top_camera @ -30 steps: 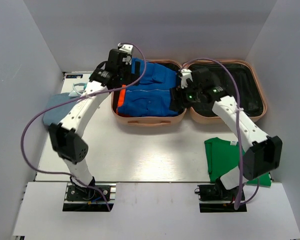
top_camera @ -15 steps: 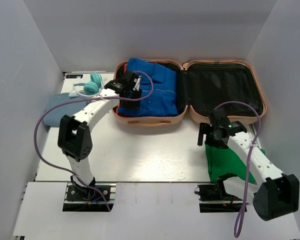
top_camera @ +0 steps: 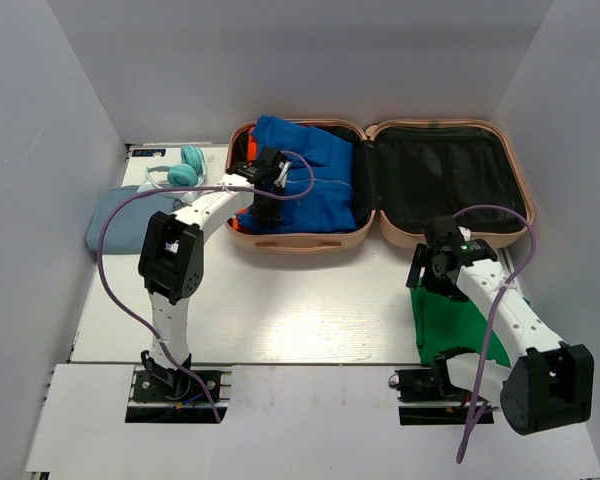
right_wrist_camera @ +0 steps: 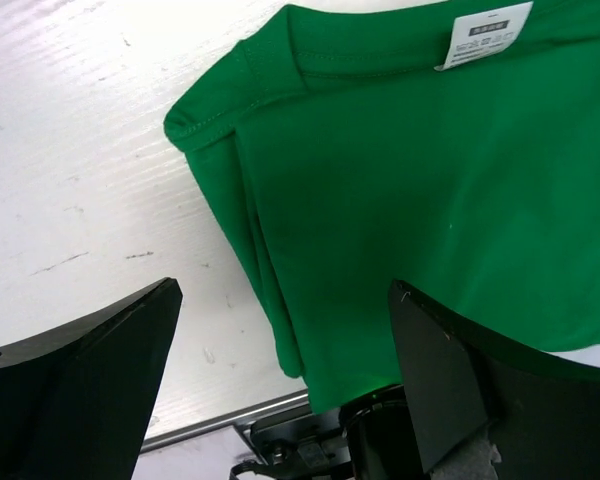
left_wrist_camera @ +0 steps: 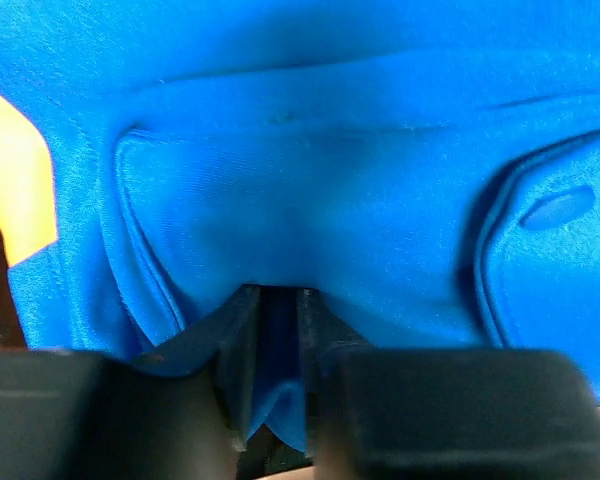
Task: Pack the luggage
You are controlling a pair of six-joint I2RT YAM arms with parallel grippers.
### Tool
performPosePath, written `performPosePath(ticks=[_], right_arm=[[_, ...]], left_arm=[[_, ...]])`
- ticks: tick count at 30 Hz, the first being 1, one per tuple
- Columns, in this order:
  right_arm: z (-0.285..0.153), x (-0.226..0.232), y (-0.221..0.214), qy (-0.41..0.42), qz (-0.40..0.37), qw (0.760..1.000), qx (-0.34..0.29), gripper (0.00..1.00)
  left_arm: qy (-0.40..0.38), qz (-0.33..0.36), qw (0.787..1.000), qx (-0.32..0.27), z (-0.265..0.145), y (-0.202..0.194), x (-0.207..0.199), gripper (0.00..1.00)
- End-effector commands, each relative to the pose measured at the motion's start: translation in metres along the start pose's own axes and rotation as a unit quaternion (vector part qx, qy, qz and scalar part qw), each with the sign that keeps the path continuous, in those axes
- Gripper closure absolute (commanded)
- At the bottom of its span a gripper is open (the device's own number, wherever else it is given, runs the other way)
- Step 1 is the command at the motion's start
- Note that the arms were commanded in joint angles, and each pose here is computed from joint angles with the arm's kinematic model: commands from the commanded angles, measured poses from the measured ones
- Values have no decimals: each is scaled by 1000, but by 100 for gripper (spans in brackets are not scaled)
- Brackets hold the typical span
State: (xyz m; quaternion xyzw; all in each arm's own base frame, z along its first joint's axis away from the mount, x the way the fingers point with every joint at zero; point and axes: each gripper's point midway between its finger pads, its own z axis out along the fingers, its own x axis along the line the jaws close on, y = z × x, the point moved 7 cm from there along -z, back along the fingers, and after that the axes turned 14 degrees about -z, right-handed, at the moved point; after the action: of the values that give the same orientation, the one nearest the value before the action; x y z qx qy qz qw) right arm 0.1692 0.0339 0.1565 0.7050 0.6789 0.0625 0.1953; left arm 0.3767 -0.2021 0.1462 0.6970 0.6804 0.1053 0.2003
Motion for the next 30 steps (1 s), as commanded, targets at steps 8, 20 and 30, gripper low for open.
performPosePath(ticks=[8, 20, 30], right_arm=[[49, 19, 8, 50, -5, 997, 49, 10], [97, 47, -18, 101, -19, 989, 103, 48], [67, 124, -10, 307, -206, 928, 35, 90]], left_arm=[[-26, 12, 994, -103, -72, 37, -3, 0], [-78, -45, 976, -197, -173, -17, 24, 0], [-43, -71, 986, -141, -173, -88, 58, 0]])
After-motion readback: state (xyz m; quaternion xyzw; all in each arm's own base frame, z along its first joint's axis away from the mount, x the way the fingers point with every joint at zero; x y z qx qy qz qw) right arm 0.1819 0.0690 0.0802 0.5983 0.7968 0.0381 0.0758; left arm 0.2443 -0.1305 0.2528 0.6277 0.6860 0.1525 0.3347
